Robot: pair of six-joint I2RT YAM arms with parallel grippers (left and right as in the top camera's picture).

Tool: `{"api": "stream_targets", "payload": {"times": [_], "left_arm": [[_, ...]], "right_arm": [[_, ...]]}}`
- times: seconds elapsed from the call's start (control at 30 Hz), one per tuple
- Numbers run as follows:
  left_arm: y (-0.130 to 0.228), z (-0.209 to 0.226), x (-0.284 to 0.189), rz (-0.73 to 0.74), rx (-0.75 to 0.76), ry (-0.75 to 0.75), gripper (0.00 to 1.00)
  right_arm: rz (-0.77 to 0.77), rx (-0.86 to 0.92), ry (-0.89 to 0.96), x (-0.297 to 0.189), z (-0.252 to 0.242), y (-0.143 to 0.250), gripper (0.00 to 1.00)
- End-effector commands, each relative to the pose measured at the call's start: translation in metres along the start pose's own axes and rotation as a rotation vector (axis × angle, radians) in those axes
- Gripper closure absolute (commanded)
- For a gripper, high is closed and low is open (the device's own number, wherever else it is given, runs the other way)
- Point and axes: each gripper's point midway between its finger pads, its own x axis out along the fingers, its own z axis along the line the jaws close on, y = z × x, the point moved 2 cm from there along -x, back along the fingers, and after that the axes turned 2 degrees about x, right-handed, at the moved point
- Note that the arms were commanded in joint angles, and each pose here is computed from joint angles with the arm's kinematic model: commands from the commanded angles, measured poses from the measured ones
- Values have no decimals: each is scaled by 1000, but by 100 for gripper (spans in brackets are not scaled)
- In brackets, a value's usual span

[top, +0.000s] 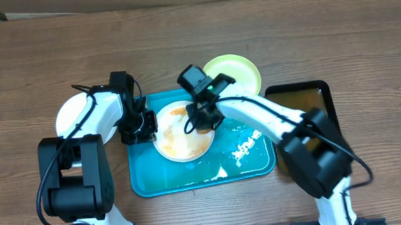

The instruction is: Clean dirty plates on tray and stack at the side

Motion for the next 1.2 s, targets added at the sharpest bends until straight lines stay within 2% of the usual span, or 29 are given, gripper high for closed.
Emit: {"api": "stream_targets", "payload": {"times": [0.0,0.13,0.33,0.5,0.57,0.63,0.87,1.17], "left_arm": [[-17,4,-38,-149,-14,-67,96],[-20,11,-69,-260,-16,-144,96],[-21,14,-108,-410,-2,-230,96],[-17,10,-112,-430,24,-314,96],[-15,13,-115,-440,44,-417,96],[-14,12,-117,-452,58,-474,96],[-11,-14,-114,-475,156,-513,96],[-14,-20,-143,-569,177,-681,96]], "right_arm": [[-188,56,-49,-80,-8,-31,96],[-206,220,48,-108,-56,-31,96],[-76,406,163,-108,-137,-8,96],[12,534,213,-102,-187,16,96],[49,573,232,-97,-202,28,96],[77,593,243,-94,-211,37,96],[145,638,266,-83,-227,61,96],[137,607,249,-61,-229,67,96]]}}
